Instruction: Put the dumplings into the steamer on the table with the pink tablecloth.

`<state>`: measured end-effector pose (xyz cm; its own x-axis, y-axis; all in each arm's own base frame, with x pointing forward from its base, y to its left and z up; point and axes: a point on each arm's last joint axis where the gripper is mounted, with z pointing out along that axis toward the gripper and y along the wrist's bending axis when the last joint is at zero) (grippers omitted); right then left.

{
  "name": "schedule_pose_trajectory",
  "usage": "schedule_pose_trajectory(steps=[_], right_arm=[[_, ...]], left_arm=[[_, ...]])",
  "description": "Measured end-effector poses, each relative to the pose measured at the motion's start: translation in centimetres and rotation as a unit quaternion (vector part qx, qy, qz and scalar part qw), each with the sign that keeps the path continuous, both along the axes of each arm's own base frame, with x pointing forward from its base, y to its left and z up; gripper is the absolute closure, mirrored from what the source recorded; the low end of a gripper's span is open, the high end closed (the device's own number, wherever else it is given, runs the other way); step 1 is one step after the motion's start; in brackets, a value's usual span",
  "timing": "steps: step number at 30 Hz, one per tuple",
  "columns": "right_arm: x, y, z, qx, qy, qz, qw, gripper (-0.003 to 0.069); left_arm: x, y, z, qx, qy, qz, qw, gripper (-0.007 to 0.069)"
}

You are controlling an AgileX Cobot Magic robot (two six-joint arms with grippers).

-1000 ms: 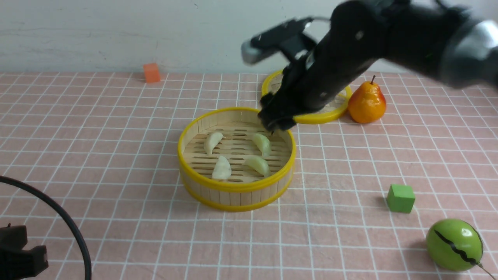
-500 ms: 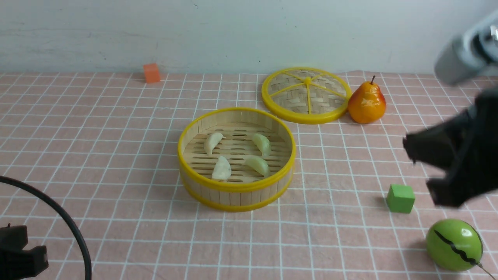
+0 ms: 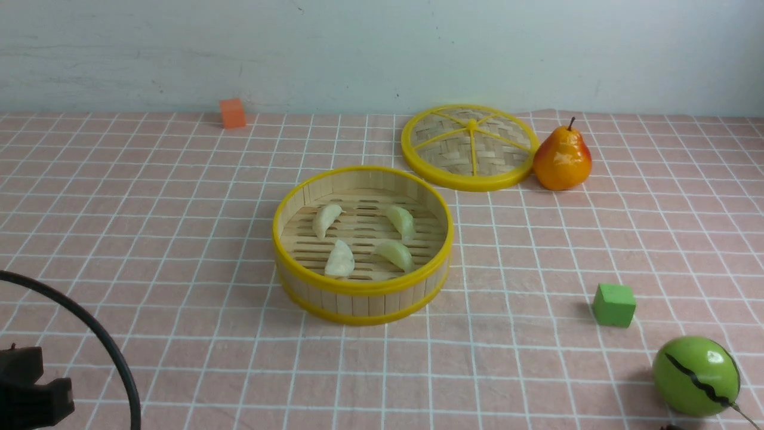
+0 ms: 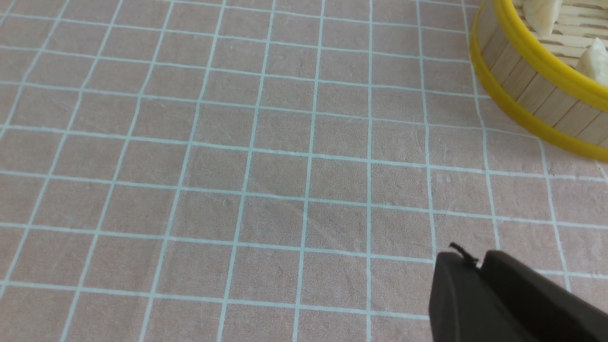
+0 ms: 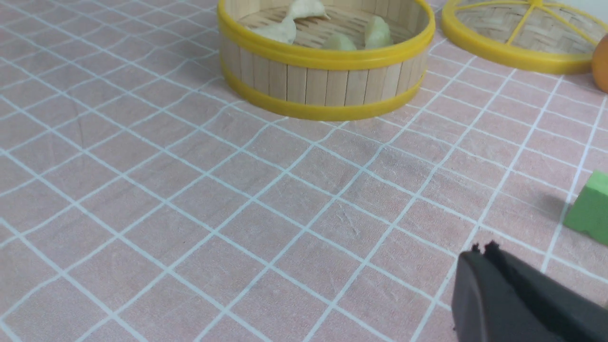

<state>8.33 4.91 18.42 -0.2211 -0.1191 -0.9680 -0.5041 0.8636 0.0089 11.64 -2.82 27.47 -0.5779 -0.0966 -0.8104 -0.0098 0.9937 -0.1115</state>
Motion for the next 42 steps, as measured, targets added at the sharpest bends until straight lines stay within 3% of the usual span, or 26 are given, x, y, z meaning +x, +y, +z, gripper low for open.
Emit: schedule_pose_trajectory(steps=[7,14,20,42], right_arm=[[-0.3,-1.0,0.1,0.024,0.005,-0.047,0.999,0.0673],[-2.0,-3.5,0.1,0.021,-0.022,-0.164,0.986,0.0671],[-3.1,-4.3,-1.0,0.001,0.017,-0.220,0.975,0.0669],[-3.1,-4.5,-1.0,-0.005,0.022,-0.234,0.972,0.0658]], left_arm=[[0.0,0.0,0.0,0.000,0.001,0.000,1.000,0.0554],[0.0,0.0,0.0,0.000,0.001,0.000,1.000,0.0549],[0.0,0.0,0.0,0.000,0.001,0.000,1.000,0.0540],[0.0,0.0,0.0,0.000,0.000,-0.001,1.000,0.0533]])
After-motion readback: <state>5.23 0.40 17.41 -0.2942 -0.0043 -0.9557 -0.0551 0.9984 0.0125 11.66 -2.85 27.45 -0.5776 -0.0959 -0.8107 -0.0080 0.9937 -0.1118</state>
